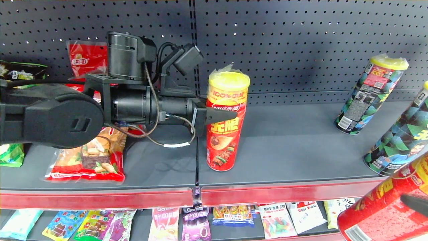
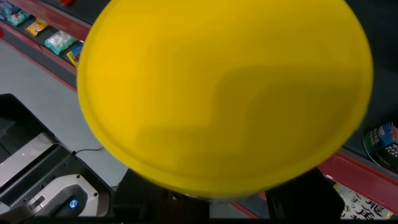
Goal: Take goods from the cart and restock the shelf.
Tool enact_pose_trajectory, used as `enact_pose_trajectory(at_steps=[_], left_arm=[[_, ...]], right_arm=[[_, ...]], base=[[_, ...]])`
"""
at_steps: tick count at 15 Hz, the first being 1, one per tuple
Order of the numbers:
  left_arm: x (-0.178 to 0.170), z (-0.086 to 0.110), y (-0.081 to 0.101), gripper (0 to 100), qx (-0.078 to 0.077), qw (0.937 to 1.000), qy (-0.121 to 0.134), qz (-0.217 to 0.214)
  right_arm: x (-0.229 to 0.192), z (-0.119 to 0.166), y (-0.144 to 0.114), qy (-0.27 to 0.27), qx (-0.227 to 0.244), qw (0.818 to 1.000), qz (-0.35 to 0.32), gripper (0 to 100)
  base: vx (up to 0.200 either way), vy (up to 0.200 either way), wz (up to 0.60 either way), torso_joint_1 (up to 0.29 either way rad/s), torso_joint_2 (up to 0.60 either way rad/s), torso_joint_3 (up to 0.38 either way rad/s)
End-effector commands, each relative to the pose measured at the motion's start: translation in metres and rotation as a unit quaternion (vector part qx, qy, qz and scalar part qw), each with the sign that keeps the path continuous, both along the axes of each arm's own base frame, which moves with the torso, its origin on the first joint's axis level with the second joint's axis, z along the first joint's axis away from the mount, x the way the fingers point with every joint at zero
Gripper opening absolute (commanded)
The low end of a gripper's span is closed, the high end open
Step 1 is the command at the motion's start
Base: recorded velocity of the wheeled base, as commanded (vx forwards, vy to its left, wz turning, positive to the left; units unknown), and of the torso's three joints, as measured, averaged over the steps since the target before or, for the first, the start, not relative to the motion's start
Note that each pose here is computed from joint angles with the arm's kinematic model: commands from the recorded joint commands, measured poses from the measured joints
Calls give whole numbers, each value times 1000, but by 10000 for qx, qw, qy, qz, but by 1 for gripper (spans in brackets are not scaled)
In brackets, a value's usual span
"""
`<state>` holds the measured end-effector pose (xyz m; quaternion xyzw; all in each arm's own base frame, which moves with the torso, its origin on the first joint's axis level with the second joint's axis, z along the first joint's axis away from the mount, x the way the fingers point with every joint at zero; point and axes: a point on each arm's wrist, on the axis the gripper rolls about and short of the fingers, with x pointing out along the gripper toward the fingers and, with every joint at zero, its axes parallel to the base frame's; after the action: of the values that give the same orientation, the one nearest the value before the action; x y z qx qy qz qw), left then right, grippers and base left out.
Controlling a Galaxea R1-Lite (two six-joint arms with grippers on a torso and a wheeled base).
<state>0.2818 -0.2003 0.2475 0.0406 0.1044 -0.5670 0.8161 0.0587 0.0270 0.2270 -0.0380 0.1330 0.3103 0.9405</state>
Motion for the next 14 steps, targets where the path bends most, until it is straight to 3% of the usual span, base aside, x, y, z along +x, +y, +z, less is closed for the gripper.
enact_pose_trajectory(at_steps=[1, 6, 14], left_arm=[[-12, 4, -1, 0, -107, 9999, 0, -75], [-17, -10, 0, 0, -56, 9999, 79, 78], [-26, -14, -7, 0, -33, 9999, 133, 9]], right_arm=[[0, 0, 0, 10, -7, 10000, 4, 0], [0, -1, 0, 22, -3, 10000, -6, 0], [0, -1, 0, 14, -3, 10000, -13, 0]], base=[[0, 0, 0, 0, 0, 0], [0, 0, 0, 0, 0, 0], [0, 0, 0, 0, 0, 0]])
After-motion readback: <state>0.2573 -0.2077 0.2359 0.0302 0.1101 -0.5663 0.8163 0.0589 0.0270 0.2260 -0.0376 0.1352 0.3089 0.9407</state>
